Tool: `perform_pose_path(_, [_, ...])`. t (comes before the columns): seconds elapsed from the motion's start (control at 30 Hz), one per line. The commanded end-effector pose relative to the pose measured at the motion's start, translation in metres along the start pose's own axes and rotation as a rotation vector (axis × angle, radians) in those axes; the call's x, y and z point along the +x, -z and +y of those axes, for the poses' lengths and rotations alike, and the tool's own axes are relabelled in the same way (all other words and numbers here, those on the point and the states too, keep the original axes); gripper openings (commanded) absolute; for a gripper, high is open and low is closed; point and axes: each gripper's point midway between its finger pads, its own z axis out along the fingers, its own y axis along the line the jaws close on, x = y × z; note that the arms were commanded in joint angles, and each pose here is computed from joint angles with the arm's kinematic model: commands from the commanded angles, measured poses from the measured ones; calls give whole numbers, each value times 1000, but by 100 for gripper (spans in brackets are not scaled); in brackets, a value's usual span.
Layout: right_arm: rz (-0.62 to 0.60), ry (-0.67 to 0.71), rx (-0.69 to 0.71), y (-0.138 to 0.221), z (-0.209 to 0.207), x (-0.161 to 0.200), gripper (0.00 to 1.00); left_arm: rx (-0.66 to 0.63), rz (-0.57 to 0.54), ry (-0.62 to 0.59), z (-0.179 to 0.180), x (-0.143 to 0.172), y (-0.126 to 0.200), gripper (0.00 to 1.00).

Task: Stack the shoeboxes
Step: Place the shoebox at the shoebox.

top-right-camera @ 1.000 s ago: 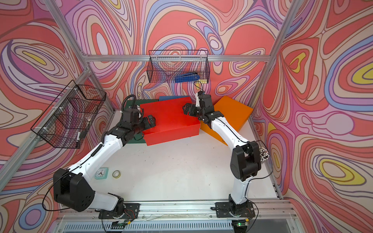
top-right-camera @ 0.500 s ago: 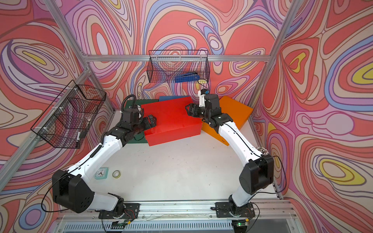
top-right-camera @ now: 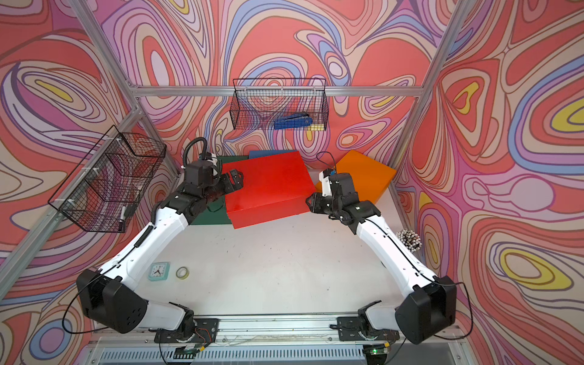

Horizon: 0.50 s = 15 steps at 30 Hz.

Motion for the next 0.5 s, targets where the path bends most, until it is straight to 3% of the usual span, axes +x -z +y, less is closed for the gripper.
perform_pose_path(0.0, [77, -13, -27, -15, 0, 16, 7, -52, -71, -78, 3, -29, 12, 100])
perform_pose_path(0.03, [93, -20, -41, -20, 1, 19, 0, -58, -90, -93, 3, -35, 13, 100])
perform_pose_path(0.17, [94, -43, -66, -38, -1, 22, 0, -68, -131, -104, 18, -52, -3, 100])
perform_pose_path(0.33, [59, -26, 16, -53, -18, 13, 0, -1, -99, -11, 41, -77, -48, 97])
perform_pose_path(0.47, [48, 26, 56, -67, -24, 1, 0, 67, -69, -30, 34, -90, -79, 91])
